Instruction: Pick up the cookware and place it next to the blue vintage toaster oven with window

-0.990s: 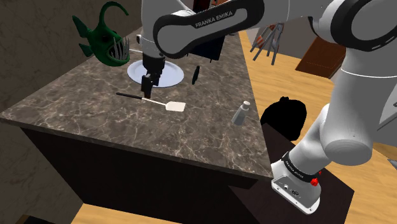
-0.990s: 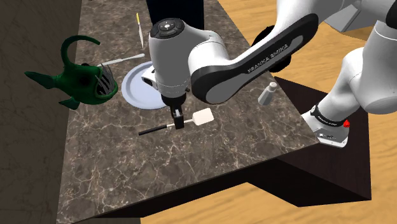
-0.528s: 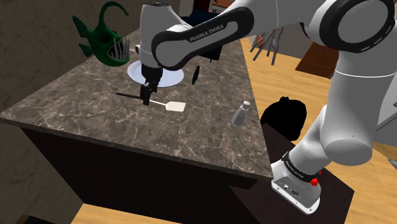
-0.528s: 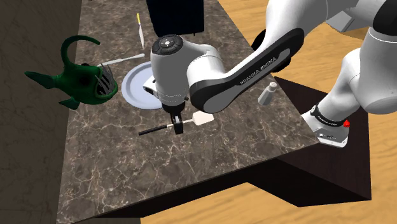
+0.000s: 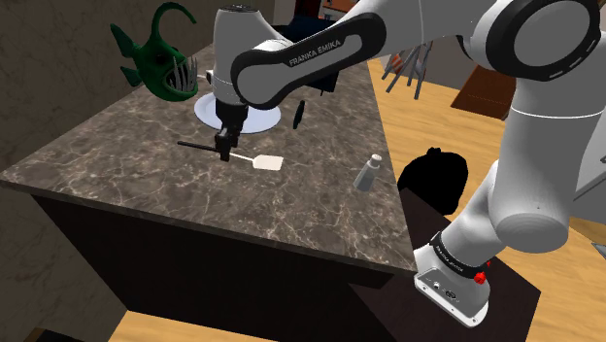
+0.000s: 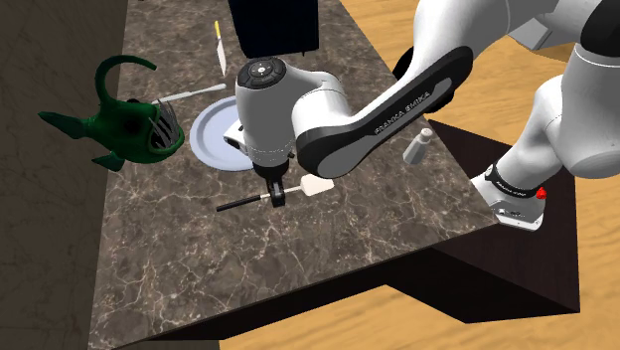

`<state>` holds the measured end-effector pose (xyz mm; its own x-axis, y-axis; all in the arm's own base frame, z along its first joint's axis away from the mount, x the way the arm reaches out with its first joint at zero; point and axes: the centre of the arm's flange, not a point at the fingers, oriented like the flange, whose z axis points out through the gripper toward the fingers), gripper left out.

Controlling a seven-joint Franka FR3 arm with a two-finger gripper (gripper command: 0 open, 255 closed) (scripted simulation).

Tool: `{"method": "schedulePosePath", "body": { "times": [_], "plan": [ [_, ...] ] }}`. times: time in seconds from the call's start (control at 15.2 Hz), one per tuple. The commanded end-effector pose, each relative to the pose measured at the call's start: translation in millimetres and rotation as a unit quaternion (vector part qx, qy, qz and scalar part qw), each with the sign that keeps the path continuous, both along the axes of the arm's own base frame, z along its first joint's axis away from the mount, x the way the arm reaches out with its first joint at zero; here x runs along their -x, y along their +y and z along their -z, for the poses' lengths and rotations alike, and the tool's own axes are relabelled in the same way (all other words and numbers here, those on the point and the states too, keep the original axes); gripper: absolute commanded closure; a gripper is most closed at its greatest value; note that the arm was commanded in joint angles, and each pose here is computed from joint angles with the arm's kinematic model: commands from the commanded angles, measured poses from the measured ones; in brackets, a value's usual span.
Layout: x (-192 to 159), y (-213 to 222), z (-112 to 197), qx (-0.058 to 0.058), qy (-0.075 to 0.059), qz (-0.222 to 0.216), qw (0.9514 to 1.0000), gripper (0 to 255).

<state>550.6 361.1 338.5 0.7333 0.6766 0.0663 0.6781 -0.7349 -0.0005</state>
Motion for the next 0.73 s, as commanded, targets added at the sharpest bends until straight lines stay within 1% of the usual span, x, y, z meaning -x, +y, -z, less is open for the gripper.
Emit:
{"method": "schedulePosePath", "body": {
  "times": [0.0, 0.53, 0.66],
  "plan": [
    [0, 0, 0, 0.000, 0.000, 0.000, 1.0000, 255],
    [0, 0, 0, 0.000, 0.000, 0.000, 1.0000, 255],
    [0, 0, -11, 0.000, 0.000, 0.000, 1.0000, 255]
  ]
}}
